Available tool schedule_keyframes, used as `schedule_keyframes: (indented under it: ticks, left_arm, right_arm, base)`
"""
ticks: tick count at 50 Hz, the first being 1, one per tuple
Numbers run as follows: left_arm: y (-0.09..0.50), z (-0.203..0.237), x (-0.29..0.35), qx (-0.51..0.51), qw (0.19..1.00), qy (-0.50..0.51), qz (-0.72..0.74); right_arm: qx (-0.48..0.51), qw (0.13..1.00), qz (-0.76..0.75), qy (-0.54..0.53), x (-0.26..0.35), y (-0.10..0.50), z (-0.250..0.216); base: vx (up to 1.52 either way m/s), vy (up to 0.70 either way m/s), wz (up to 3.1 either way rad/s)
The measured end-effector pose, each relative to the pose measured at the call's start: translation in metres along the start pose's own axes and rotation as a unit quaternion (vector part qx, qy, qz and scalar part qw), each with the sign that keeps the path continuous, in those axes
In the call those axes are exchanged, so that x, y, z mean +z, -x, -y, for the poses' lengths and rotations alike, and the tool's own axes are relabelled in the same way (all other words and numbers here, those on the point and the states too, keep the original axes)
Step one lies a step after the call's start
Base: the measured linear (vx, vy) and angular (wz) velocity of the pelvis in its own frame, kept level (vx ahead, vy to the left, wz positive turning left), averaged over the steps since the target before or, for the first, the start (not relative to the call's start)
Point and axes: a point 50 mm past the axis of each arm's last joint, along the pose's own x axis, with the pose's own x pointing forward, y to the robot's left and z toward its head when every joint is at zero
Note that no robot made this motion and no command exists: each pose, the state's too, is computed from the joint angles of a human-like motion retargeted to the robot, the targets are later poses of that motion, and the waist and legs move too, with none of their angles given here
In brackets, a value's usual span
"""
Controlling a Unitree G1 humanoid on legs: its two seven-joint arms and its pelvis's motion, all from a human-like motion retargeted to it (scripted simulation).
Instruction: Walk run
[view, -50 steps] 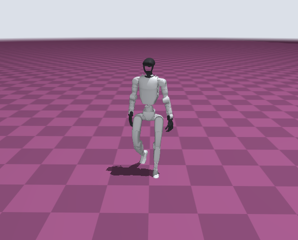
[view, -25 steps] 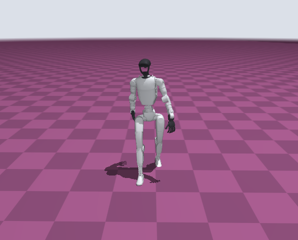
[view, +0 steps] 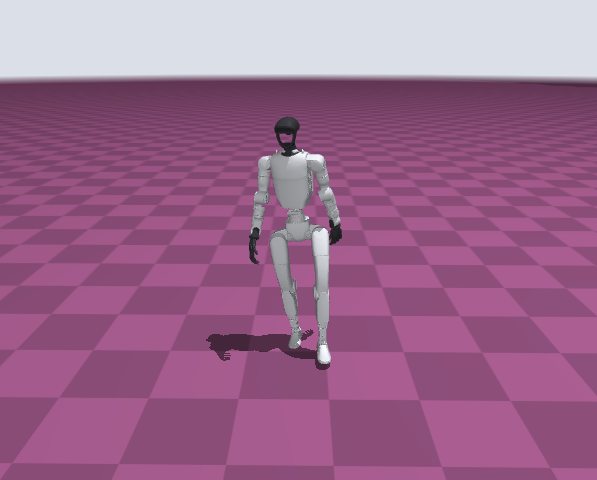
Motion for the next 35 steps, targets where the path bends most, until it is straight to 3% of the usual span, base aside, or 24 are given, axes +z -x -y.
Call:
schedule_keyframes:
  ticks: [8, 15, 25, 35]
  left_arm:
    - [0.0, 0.008, -0.007, -0.014, 0.998, 0.066, -0.007]
    - [0.002, -0.004, -0.014, -0.002, 0.995, 0.103, -0.018]
    - [0.027, -0.108, 0.063, 0.155, 0.978, 0.114, 0.079]
    - [0.091, -0.184, 0.164, 0.263, 0.923, 0.043, 0.277]
  right_arm:
    - [-0.005, 0.999, 0.031, -0.005, 0.008, 0.0, -0.004]
    - [0.082, 0.986, -0.134, 0.053, -0.078, 0.026, -0.037]
    - [0.131, 0.951, -0.272, 0.073, -0.167, 0.084, -0.068]
    - [0.145, 0.931, -0.332, -0.041, -0.202, 0.117, -0.082]
  base:
    - [0.72, -0.06, -0.14]
    - [0.93, -0.01, -0.48]
    - [0.67, -0.02, 0.08]
    - [0.61, -0.07, 0.6]
